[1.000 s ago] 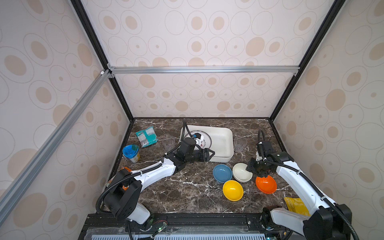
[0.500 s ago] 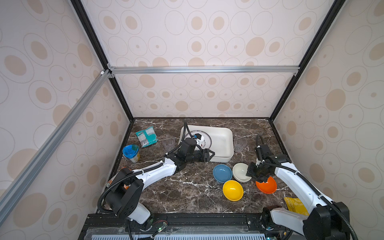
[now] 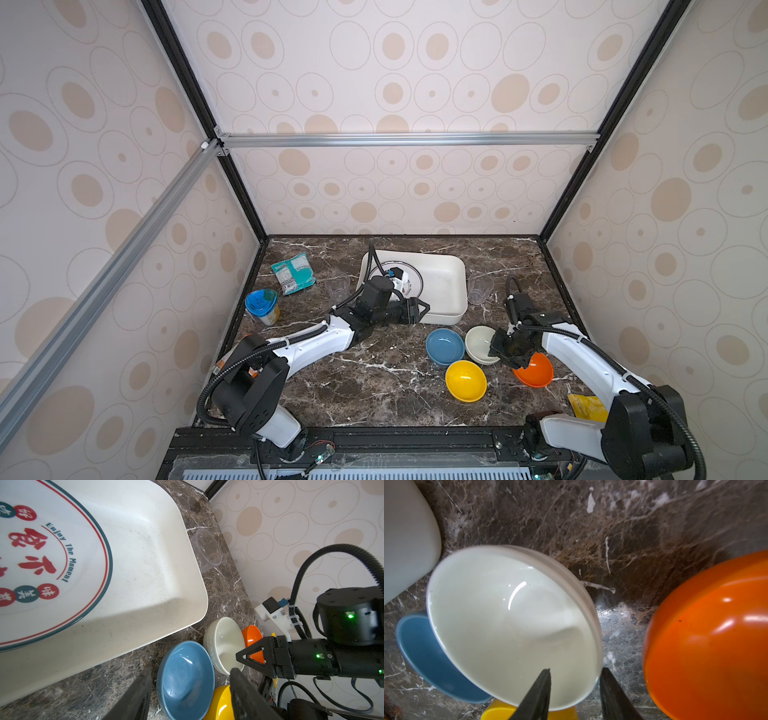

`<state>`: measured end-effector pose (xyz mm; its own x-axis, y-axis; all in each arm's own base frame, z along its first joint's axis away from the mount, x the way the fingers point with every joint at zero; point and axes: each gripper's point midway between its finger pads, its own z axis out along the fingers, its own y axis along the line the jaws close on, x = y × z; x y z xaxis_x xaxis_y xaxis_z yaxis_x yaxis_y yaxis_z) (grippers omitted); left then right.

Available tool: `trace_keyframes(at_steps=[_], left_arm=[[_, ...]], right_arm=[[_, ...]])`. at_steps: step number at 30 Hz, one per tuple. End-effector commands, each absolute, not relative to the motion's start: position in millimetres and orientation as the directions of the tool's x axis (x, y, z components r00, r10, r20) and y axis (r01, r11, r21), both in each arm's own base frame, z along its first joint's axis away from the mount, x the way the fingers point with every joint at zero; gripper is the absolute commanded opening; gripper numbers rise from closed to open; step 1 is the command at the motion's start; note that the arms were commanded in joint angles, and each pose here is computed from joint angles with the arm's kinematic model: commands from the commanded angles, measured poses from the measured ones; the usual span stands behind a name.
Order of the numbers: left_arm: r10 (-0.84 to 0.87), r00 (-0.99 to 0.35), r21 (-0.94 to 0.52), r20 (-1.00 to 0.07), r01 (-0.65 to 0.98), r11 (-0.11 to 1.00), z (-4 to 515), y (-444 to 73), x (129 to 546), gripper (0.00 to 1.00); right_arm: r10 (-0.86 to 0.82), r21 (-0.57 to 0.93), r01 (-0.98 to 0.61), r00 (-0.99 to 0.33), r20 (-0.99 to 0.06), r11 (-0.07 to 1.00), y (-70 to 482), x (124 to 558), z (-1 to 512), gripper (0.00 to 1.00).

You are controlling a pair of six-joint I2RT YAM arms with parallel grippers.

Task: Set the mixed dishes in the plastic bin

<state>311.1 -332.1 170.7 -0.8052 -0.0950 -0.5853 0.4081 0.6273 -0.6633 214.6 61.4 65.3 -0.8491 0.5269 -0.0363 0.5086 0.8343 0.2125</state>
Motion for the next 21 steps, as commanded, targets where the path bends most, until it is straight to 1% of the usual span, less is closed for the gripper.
trace_keyframes(at_steps=[1,5,10,16,21], left_arm=[[-0.109,-0.787,-0.664,-0.608,0.428,0.613,183.4,-338.1,314.9,0.60],[-0.110,-0.788,-0.664,-0.606,0.425,0.616,183.0,-337.2,314.5,0.60],[-0.112,-0.789,-0.665,-0.604,0.422,0.616,182.5,-336.6,314.5,0.59],[-0.110,-0.790,-0.665,-0.603,0.422,0.616,181.8,-336.7,313.7,0.59],[-0.106,-0.790,-0.662,-0.604,0.424,0.618,182.3,-337.2,314.2,0.59]], right_arm=[[0.549,0.204,0.534,-0.835,-0.025,0.821,60.2,214.2,57.7,0.41],[0.554,0.204,0.538,-0.832,-0.027,0.818,60.3,216.7,53.2,0.38],[0.555,0.206,0.539,-0.831,-0.025,0.817,61.0,217.3,49.7,0.29],[0.560,0.202,0.543,-0.828,-0.038,0.815,58.9,219.5,49.8,0.22],[0.560,0.198,0.541,-0.827,-0.052,0.817,57.1,221.2,51.3,0.14]])
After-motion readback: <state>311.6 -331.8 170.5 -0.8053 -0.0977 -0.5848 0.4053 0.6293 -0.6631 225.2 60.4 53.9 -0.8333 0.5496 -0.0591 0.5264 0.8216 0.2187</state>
